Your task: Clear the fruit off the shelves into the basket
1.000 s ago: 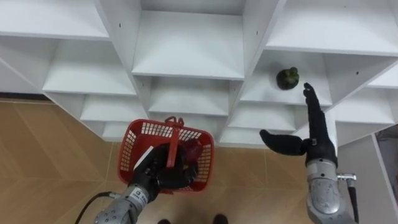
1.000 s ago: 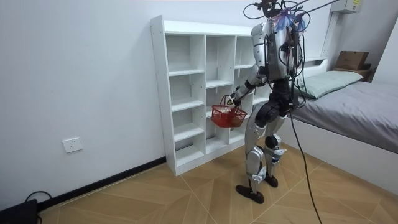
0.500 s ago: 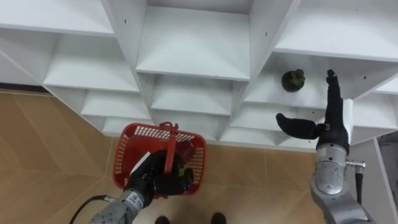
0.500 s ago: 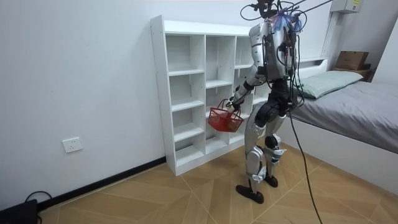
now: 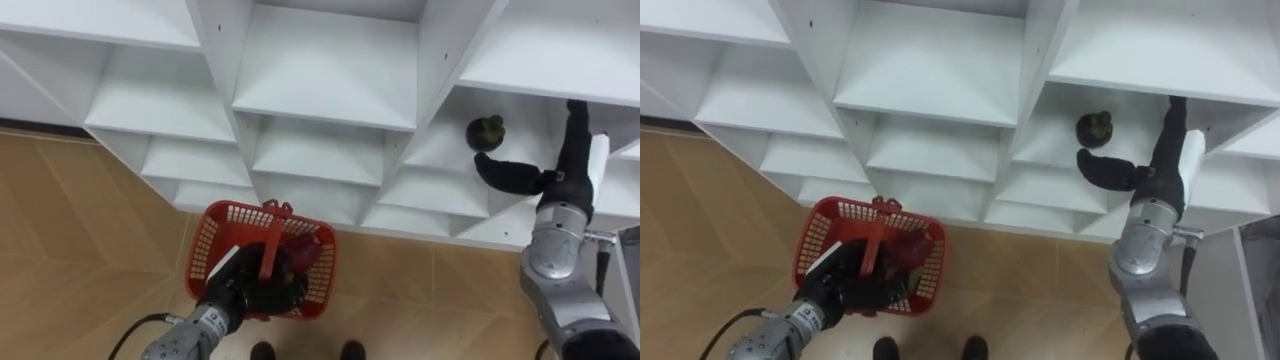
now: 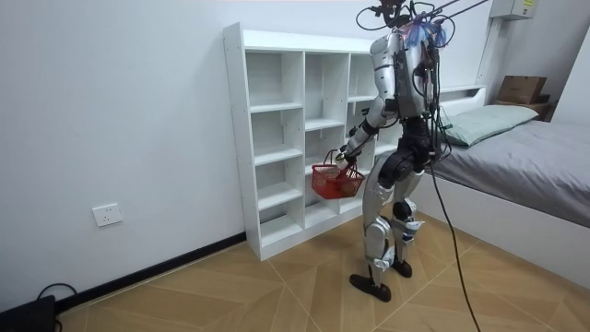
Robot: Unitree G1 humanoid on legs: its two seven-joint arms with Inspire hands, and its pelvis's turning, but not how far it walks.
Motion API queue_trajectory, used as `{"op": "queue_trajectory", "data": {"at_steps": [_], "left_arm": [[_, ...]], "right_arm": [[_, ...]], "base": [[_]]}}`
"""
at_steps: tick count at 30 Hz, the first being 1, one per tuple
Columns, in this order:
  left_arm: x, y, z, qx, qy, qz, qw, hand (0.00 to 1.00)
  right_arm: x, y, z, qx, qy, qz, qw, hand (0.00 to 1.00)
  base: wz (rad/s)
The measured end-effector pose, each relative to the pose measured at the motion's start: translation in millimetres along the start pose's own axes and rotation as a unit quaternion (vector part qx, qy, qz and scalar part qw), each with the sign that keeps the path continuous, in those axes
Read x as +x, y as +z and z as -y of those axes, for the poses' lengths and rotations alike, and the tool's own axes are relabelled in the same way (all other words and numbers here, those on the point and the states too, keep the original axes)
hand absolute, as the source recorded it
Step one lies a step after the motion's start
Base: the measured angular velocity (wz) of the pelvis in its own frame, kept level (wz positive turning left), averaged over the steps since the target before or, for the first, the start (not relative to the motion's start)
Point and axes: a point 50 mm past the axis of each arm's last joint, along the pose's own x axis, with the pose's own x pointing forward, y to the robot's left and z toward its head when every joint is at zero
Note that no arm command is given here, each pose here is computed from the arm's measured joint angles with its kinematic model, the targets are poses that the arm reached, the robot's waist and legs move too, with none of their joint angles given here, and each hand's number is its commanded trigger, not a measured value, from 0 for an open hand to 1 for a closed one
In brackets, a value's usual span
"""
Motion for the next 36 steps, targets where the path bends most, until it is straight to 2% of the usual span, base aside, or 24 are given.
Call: {"op": "queue_trajectory", "data": {"at_steps": [12,28,36], "left_arm": [[-0.3,-5.2,-2.5,0.009,0.0,-0.016,1.0,1.0],[1.3,-8.0,-1.1,0.014,-0.004,-0.026,1.0,1.0],[7.8,0.6,0.8,0.017,-0.017,-0.014,1.0,1.0]], "right_arm": [[30.3,22.1,0.5,0.005,-0.023,0.009,1.0,0.0],[36.2,19.1,7.1,0.01,-0.036,-0.01,0.999,0.0],[41.5,20.8,7.7,-0.003,-0.015,-0.013,1.0,0.0]], "base": [[0.0],[0.0],[-0.01]]}}
